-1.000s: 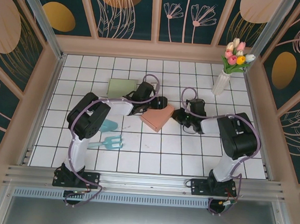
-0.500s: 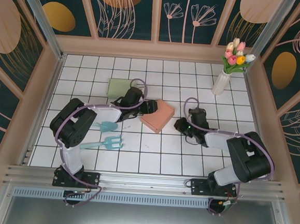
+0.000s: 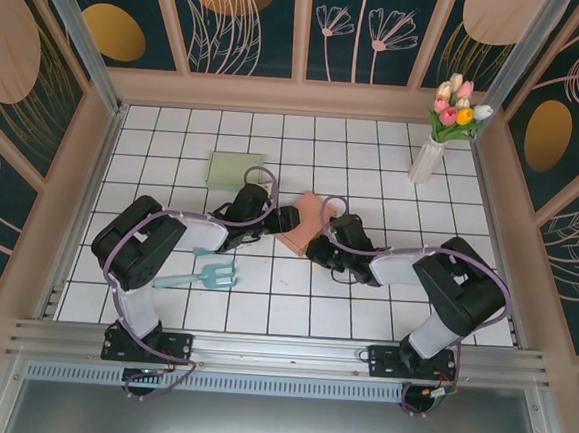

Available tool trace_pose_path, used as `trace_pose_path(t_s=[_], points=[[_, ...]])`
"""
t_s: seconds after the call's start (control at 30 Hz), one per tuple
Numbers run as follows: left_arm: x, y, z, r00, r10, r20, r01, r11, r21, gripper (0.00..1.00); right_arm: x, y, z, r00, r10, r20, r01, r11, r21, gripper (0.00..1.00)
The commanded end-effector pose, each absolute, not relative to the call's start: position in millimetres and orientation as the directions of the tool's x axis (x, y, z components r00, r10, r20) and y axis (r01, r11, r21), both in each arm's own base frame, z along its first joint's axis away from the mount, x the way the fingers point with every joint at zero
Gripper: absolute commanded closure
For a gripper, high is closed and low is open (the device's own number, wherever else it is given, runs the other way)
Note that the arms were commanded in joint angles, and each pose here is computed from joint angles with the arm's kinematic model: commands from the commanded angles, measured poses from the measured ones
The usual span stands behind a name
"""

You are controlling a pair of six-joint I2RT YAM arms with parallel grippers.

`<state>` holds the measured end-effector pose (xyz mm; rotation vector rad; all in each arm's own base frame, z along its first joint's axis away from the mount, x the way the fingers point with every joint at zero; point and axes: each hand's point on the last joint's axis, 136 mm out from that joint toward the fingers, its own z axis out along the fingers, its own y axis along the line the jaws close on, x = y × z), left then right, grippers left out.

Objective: Fold the paper box

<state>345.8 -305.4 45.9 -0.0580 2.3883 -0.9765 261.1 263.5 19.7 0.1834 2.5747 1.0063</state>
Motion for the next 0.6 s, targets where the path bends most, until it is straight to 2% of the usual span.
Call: trace_pose_path(t_s=[0.0,0.17,0.27,0.4,0.53,0.57], points=[[324,-336,53,-0.864,-0.226,-0.45,0.199,0.667,-0.718,0.3,268,297,41,-0.923,0.26,-0.283,-0.047,0.654,0.755,0.9],[315,-354,55,-0.873,-0.22,-0.436,0.207,0.642,-0.738,0.3,271,320,52,-0.913,0.314,-0.259,-0.028,0.586,0.81,0.9],[331,-342,52,-0.85,-0.242,-0.468,0.174,0.709,-0.683,0.3,270,321,55,-0.9,0.345,-0.265,-0.017,0.581,0.814,0.9],[366,-308,63,-0.805,-0.319,-0.5,0.101,0.758,-0.645,0.28,271,289,48,-0.857,0.375,-0.353,0.004,0.691,0.723,0.88],[388,-266,86,-0.717,-0.38,-0.584,0.021,0.826,-0.563,0.27,272,252,60,-0.797,0.341,-0.498,-0.027,0.804,0.594,0.83],[387,-259,88,-0.705,-0.381,-0.598,0.013,0.836,-0.548,0.26,274,241,67,-0.777,0.33,-0.537,-0.024,0.836,0.549,0.7]])
